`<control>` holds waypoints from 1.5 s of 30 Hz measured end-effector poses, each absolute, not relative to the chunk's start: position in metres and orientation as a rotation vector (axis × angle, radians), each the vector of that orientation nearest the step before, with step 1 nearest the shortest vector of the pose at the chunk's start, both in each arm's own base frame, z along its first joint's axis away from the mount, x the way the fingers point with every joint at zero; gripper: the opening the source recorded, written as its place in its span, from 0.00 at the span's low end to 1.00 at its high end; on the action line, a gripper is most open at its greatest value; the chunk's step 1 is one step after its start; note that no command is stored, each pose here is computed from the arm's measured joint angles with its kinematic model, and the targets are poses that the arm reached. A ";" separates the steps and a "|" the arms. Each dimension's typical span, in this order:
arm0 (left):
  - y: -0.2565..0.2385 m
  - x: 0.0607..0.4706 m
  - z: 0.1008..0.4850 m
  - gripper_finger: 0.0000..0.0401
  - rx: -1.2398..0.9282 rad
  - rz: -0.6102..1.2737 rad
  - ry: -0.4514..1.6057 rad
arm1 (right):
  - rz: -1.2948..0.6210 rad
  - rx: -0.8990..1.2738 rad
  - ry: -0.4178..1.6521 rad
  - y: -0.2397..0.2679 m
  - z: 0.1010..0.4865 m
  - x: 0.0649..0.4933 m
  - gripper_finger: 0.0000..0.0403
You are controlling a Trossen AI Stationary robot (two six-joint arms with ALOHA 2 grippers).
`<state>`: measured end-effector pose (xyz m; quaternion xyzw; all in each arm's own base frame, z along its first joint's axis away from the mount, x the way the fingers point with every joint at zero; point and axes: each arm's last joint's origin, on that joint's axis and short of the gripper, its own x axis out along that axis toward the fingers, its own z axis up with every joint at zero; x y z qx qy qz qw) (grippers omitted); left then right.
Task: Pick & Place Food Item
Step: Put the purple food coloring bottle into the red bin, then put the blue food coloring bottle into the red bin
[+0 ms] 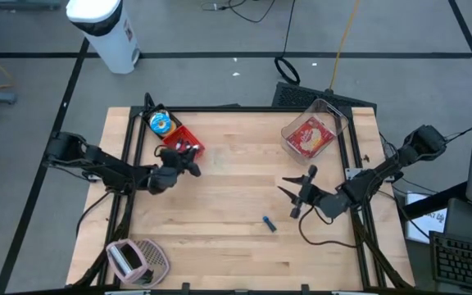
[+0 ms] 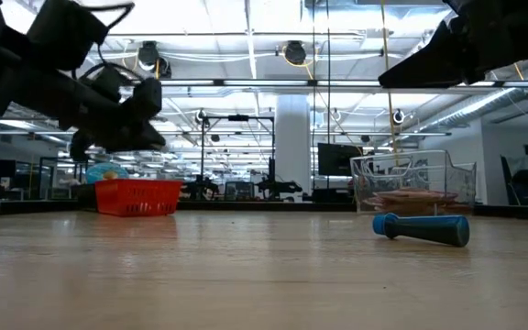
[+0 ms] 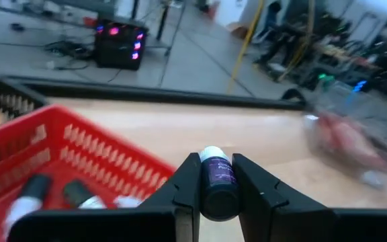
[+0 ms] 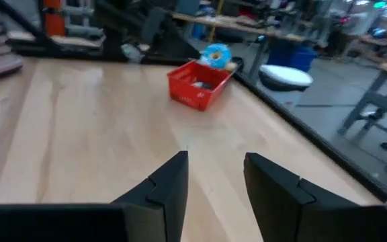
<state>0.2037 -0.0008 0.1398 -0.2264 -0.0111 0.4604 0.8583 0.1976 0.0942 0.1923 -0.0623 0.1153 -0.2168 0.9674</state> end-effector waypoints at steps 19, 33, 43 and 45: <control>0.019 0.195 0.121 0.41 -0.666 1.090 0.024 | -0.405 -0.113 0.234 0.093 0.193 0.199 0.32; -0.006 0.216 0.158 0.47 -0.558 0.585 -0.045 | 0.012 0.117 0.313 0.119 0.175 0.207 0.32; -0.008 0.216 0.156 0.46 -0.579 0.571 -0.030 | 0.032 0.166 0.503 0.154 0.119 0.211 0.38; -0.008 0.216 0.156 0.46 -0.581 0.571 -0.031 | 0.010 0.176 0.534 0.153 0.110 0.213 0.43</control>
